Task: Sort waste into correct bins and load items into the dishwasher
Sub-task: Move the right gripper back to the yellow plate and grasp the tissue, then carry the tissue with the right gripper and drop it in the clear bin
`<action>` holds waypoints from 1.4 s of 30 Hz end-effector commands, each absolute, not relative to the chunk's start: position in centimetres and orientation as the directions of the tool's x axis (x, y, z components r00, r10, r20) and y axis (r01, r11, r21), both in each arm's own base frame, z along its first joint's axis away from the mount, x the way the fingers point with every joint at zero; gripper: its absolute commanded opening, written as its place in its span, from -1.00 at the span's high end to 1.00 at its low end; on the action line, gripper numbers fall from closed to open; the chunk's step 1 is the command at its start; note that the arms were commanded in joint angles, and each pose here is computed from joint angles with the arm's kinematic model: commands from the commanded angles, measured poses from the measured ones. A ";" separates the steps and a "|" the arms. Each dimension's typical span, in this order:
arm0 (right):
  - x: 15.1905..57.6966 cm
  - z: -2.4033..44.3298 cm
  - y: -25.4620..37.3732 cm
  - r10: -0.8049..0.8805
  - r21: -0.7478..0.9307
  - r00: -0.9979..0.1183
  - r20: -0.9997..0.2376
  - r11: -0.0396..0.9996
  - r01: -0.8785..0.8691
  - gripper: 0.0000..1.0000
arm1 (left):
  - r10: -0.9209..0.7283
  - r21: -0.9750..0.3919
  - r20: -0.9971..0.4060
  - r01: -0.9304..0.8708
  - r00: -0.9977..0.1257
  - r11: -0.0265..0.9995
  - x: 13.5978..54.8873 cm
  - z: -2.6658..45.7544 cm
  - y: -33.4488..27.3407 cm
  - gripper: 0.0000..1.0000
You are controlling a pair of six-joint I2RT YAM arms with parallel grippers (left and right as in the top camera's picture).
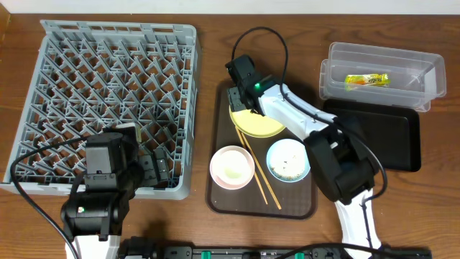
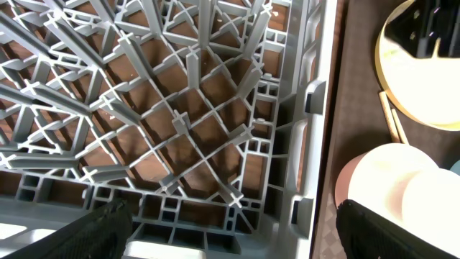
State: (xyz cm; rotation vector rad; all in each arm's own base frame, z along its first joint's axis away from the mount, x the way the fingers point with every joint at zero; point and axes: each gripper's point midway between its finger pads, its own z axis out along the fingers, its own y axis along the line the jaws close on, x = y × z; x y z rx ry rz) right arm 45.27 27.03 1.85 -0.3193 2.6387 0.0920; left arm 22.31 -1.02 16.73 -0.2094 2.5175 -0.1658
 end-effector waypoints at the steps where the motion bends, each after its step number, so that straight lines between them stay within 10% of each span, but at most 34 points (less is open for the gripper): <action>1: 45.1 0.8 26.8 -0.206 -0.005 -0.868 -0.451 0.974 -0.228 -0.26 | -0.197 -0.180 -0.571 -0.112 -0.797 0.977 22.5 17.4 -1.1 -0.84; 11: 44.1 1.8 25.8 -0.212 -0.019 -0.885 -0.415 0.974 -0.225 0.66 | -0.197 -0.180 -0.571 -0.112 -0.797 0.977 22.5 17.4 -1.1 -0.85; 28: 49.0 16.7 7.3 0.162 -0.036 -0.752 -0.638 0.970 0.239 0.60 | -0.197 -0.180 -0.571 -0.112 -0.797 0.977 22.5 17.4 -1.1 -0.85; 34: 49.2 15.8 0.3 0.365 0.032 -0.706 -0.607 0.899 0.437 0.38 | -0.197 -0.180 -0.571 -0.112 -0.797 0.977 22.5 17.4 -1.1 -0.84; 39: 49.4 15.8 -1.7 0.394 0.056 -0.696 -0.600 0.889 0.455 -0.64 | -0.197 -0.180 -0.572 -0.112 -0.797 0.977 22.6 17.4 -1.1 -0.85; 42: 49.1 17.1 -1.6 0.327 0.039 -0.721 -0.611 0.922 0.386 -0.90 | -0.197 -0.180 -0.571 -0.112 -0.797 0.977 22.5 17.4 -1.1 -0.84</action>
